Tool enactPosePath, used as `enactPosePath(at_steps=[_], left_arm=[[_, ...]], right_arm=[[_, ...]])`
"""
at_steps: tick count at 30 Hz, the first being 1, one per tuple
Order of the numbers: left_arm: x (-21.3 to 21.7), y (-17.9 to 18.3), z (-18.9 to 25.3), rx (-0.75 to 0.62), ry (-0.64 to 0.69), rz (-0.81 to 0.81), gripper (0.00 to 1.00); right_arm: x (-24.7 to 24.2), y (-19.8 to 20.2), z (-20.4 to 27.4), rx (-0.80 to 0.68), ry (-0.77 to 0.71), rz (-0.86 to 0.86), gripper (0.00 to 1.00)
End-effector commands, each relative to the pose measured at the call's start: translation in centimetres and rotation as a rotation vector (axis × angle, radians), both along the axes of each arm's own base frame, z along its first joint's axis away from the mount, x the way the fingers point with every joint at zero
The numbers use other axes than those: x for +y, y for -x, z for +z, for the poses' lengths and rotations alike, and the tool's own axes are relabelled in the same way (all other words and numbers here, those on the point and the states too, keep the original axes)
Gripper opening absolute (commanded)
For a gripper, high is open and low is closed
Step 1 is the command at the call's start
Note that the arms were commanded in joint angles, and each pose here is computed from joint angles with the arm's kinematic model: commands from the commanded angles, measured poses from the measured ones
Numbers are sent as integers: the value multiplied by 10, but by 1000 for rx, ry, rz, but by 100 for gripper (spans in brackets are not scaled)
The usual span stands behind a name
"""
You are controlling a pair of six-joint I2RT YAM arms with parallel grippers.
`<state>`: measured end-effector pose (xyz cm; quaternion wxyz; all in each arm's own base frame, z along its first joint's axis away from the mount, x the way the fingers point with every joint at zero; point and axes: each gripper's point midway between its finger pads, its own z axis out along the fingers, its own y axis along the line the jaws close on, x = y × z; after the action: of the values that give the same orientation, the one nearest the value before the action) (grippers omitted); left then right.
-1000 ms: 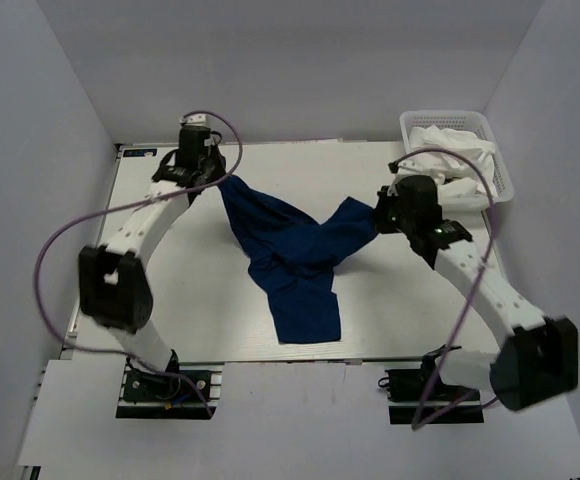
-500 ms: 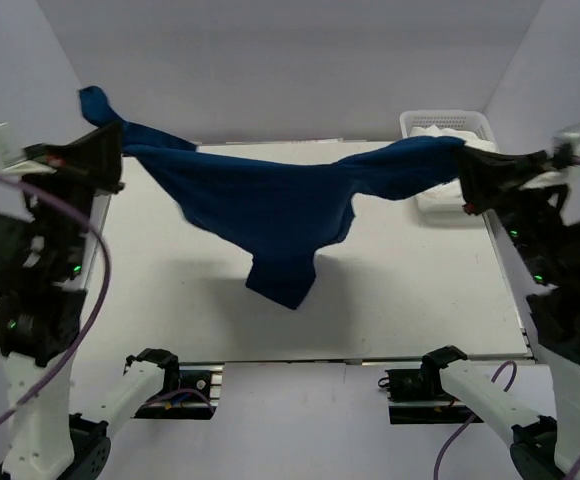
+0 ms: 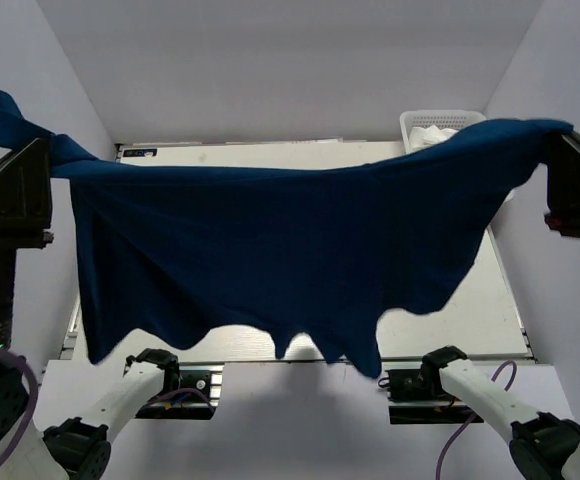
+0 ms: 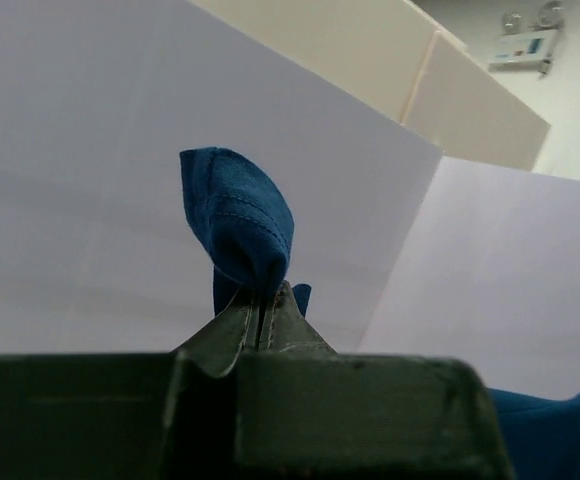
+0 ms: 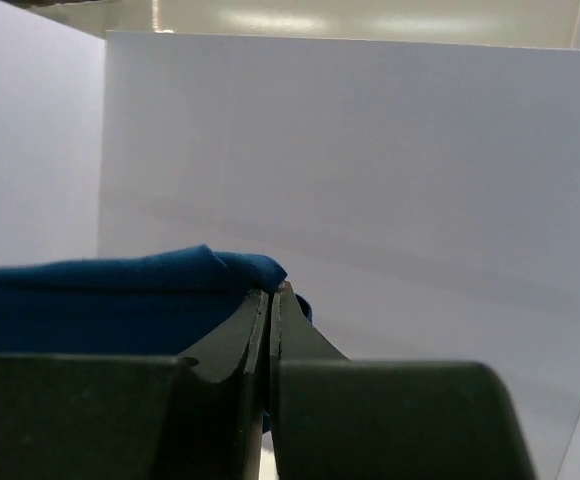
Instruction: Fold and stack the t-shirts
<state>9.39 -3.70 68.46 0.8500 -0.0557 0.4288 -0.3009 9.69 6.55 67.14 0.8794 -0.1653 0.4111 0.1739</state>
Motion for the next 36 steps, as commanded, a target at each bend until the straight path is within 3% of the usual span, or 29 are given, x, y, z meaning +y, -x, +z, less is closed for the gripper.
enactPosePath(at_steps=[1,3,4,6,7,9,10,11,12,13,14,15,16,17,21,24,27,31,36], left_arm=[[9,-66,-47,210,23,119,0],[11,-97,-79,312,36,164,0],[18,-134,-120,429,54,246,0],[21,-171,-170,560,72,313,0],[21,-205,-225,701,56,386,0],[23,-235,-283,843,48,449,0],[20,-259,-342,985,4,489,0],[19,-270,-372,1055,-22,510,5],[20,-276,-401,1131,-13,543,17],[23,-282,-425,1203,-23,567,34],[21,-290,-470,1334,-93,593,64],[22,-298,-477,1367,-86,608,99],[21,-302,-486,1405,-95,616,100],[24,-305,-494,1441,-107,632,100],[14,-317,-505,1475,-160,575,100],[11,-307,-506,1450,-150,532,100],[9,-290,-510,1437,-162,491,100],[8,-268,-521,1460,-178,454,100],[3,-246,-538,1472,-175,412,100]], right_arm=[[2,-83,-3,104,-55,-135,0],[11,-133,-23,196,-40,-186,0],[18,-175,-51,293,-34,-233,0],[23,-213,-75,361,-25,-279,0],[42,-264,-126,486,38,-290,0],[63,-296,-176,572,103,-259,0],[81,-325,-235,686,157,-221,0],[88,-335,-251,694,174,-204,0],[97,-351,-294,765,204,-192,0],[103,-366,-338,850,228,-191,0],[114,-376,-375,918,266,-158,0],[117,-381,-396,962,286,-153,14],[121,-384,-405,992,303,-134,38],[126,-394,-447,1078,349,-129,90],[129,-402,-461,1149,344,-153,90],[146,-376,-469,1203,323,-37,90],[164,-338,-476,1273,288,78,90],[194,-270,-522,1389,338,190,90],[201,-212,-563,1516,335,189,90]])
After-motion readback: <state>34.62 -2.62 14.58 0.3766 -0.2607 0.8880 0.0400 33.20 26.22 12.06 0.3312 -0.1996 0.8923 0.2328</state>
